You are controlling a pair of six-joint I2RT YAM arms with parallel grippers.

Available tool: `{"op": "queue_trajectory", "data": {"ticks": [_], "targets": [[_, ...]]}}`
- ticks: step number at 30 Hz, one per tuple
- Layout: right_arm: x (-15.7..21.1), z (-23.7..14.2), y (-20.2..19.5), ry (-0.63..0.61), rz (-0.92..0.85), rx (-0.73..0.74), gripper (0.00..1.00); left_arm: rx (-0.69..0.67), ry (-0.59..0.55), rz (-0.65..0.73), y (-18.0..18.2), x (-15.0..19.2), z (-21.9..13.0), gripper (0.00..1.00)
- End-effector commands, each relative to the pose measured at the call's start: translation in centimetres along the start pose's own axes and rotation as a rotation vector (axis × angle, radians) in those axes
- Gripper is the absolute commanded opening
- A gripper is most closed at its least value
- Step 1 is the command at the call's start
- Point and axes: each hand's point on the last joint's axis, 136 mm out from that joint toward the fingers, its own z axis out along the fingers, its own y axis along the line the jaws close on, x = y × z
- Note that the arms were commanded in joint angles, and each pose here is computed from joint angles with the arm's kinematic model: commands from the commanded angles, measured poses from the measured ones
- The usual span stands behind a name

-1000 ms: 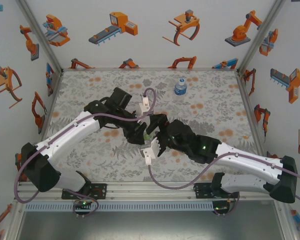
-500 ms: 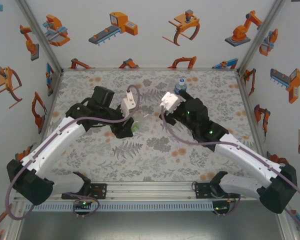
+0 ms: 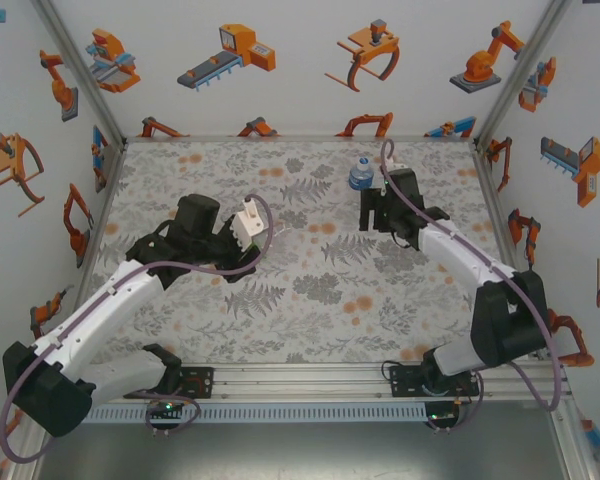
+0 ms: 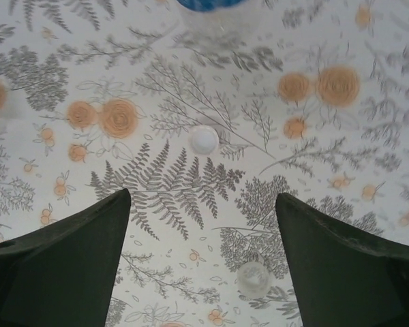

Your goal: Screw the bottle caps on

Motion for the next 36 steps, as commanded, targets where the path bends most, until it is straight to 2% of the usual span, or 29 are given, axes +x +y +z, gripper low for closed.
{"op": "queue_trajectory", "data": {"ticks": [1,9,18,36], "targets": [[0.3,0.5,0.6,0.046,0.040,-0.030,0.69,-0.018,-0.010,0.017,0.6,-0.7,-0.1,0.00],[6.0,-0.9,-1.7,0.262,0.009,0.071,0.59,-0.007,-0.021,0.021,0.4,-1.0,-0.2,0.01],[12.1,-0.5,-3.8,0.416,0.068,0.115,0.53,0.009,-0.031,0.022,0.1,-1.2,-0.3,0.02],[13.7,1.1,-4.4,0.470,0.100,0.131,0.49,0.009,-0.028,0.018,0.0,-1.1,-0.3,0.04]]}}
